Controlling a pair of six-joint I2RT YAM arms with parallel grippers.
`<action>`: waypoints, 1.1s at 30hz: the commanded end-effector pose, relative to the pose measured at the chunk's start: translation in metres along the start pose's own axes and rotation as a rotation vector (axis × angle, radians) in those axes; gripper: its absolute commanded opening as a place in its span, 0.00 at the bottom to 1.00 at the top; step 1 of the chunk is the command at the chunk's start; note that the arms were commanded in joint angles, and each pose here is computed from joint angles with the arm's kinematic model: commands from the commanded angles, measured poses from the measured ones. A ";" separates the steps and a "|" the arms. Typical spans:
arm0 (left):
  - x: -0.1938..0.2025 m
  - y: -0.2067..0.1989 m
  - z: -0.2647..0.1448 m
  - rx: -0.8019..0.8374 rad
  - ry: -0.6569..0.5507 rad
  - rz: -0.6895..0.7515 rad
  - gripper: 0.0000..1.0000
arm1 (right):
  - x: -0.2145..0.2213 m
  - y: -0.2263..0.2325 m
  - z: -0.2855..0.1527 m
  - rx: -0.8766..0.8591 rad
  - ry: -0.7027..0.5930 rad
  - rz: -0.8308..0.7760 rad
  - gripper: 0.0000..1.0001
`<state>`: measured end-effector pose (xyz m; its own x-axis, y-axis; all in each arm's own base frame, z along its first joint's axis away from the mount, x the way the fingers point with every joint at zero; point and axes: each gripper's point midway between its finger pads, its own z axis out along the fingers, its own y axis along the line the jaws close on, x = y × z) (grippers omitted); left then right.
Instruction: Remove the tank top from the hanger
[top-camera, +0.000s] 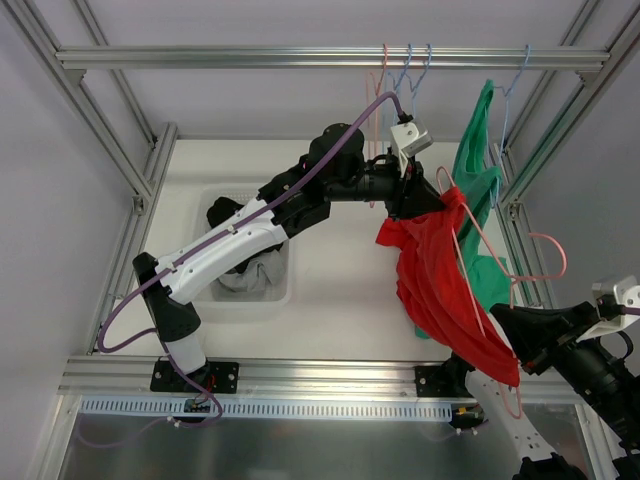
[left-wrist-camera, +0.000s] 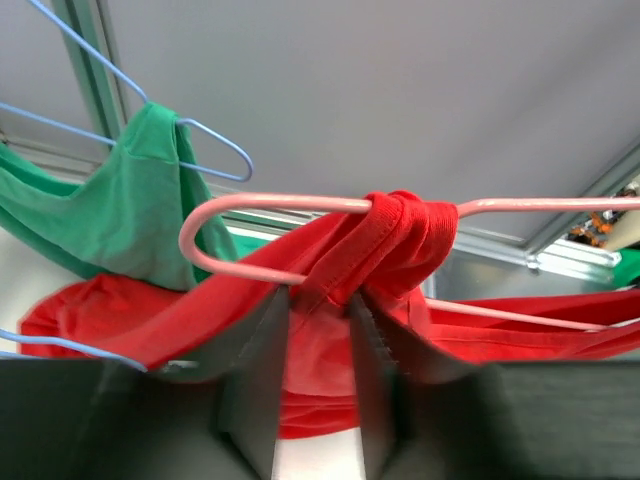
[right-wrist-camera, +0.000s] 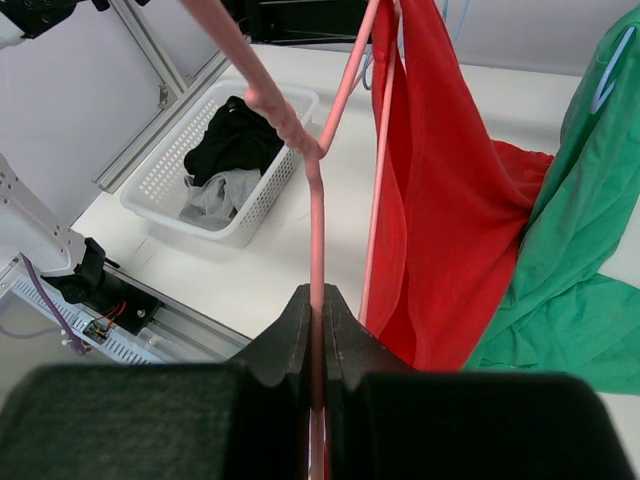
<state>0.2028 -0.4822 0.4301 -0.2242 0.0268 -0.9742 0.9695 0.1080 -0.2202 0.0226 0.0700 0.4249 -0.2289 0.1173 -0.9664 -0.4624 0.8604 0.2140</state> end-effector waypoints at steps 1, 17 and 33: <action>-0.023 -0.015 -0.005 0.048 -0.056 0.059 0.20 | -0.016 0.003 0.003 -0.023 -0.034 -0.007 0.00; -0.070 0.051 -0.165 -0.736 -0.331 0.000 0.00 | 0.034 0.011 -0.009 -0.238 0.094 -0.113 0.00; 0.049 -0.038 -0.165 -0.199 -0.122 0.002 0.00 | -0.072 0.069 0.007 -0.590 -0.393 -0.212 0.00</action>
<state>0.1695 -0.3187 0.4008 -0.1938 -0.0684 -0.9787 0.8694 0.4503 -0.2036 -0.0223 0.1136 0.4582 0.0858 0.1155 -0.9896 -0.8899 0.4555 -0.0240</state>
